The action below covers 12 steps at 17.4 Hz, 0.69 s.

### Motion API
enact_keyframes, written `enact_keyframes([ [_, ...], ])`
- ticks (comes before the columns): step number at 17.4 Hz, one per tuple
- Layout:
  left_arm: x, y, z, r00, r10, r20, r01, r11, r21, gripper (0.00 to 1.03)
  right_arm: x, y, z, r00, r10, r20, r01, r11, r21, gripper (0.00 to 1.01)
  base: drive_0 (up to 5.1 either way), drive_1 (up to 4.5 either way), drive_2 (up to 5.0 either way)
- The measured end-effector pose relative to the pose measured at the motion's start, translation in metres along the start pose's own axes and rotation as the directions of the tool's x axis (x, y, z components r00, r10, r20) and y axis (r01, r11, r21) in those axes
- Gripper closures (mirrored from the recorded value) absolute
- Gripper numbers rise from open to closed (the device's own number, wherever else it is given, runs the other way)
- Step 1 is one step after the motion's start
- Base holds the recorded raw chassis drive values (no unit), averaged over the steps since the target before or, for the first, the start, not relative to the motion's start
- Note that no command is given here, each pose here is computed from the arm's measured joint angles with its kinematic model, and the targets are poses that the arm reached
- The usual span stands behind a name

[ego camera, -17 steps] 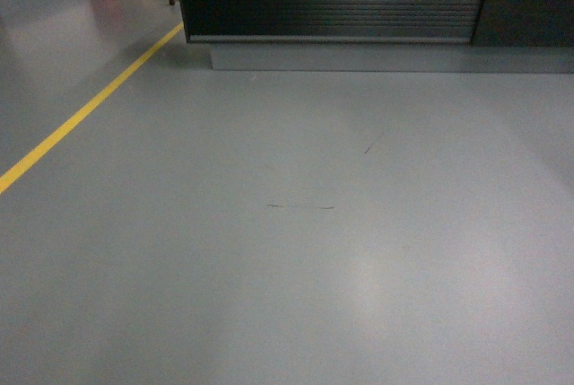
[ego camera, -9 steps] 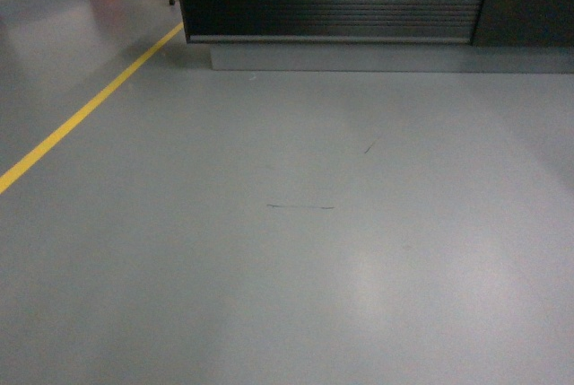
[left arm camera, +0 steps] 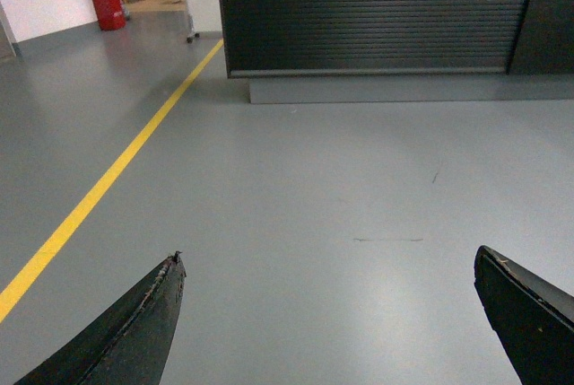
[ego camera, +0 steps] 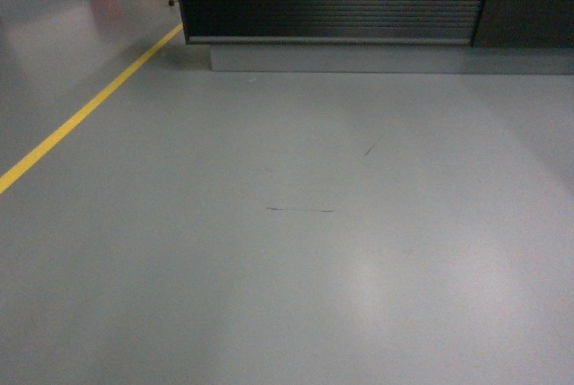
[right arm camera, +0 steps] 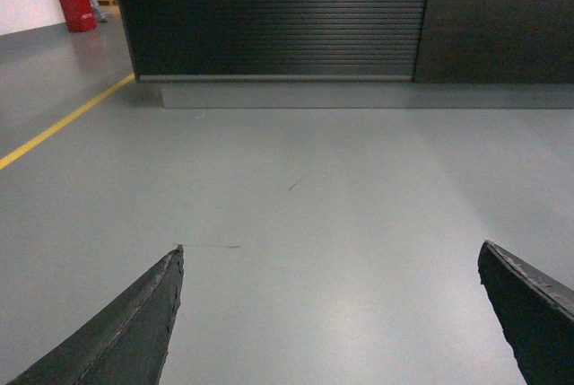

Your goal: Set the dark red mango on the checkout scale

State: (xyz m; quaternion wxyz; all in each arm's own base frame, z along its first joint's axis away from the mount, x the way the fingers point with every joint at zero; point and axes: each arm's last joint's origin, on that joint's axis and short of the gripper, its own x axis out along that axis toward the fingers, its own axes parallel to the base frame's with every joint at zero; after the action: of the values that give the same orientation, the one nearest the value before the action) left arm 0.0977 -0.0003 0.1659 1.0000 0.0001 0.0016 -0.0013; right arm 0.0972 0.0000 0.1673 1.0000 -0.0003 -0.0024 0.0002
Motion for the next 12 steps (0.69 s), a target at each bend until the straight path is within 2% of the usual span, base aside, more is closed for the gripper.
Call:
enact_keyframes([
  [12,0.0000,0.0000,0.0000,1.000,0.000,0.000,0.000,1.0000,0.000,0.05,0.0000,0.0000,0.0000,1.000,0.000,0.000,0.000,1.0000,0.000,0.03,0.1,1.33,-1.1],
])
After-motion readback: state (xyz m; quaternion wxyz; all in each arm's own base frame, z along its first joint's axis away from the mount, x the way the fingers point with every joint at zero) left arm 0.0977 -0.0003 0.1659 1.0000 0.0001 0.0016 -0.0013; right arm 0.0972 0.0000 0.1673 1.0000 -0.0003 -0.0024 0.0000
